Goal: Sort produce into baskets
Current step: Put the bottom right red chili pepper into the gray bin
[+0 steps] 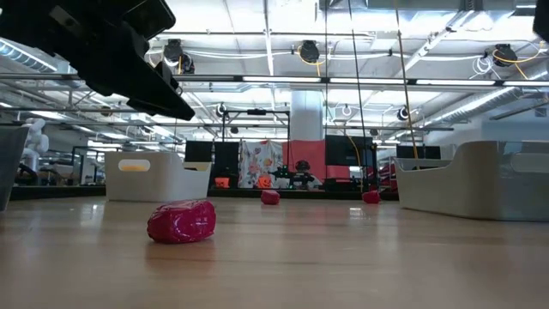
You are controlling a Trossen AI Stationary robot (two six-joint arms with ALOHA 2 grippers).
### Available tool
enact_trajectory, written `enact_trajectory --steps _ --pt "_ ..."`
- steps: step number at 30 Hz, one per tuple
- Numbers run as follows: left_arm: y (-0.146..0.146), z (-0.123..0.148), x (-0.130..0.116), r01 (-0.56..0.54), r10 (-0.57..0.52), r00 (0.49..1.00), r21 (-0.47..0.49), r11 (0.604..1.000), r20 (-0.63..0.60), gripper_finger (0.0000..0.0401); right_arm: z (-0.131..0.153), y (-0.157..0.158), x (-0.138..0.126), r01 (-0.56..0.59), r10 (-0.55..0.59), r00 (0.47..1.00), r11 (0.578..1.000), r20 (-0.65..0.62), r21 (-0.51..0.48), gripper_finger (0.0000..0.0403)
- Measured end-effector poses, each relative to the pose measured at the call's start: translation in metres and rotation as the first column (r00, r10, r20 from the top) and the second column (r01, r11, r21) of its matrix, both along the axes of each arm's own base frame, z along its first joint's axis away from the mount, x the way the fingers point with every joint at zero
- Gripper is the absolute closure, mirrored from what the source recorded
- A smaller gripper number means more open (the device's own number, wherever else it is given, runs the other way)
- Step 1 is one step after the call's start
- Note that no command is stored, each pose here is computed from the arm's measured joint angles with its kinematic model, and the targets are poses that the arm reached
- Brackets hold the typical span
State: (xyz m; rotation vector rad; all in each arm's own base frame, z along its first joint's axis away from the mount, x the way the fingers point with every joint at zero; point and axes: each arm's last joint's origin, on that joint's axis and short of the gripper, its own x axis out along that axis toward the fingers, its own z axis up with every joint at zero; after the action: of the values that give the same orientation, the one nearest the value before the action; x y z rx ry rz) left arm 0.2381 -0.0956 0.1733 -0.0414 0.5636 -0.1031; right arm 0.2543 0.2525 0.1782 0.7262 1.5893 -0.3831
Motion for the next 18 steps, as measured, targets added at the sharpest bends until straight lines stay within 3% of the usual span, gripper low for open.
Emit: enact_trajectory --steps 8,18 --pt "0.000 0.000 0.000 -0.011 0.011 1.000 -0.015 1.000 -0.004 0.0257 -0.027 0.004 0.004 -0.129 0.128 0.991 0.991 -0.029 -0.038 0.0188" --pt "0.000 0.000 0.000 -0.012 0.011 1.000 -0.015 1.000 -0.002 0.0257 -0.036 0.004 0.006 -0.132 0.129 0.991 0.988 -0.030 -0.081 0.0193"
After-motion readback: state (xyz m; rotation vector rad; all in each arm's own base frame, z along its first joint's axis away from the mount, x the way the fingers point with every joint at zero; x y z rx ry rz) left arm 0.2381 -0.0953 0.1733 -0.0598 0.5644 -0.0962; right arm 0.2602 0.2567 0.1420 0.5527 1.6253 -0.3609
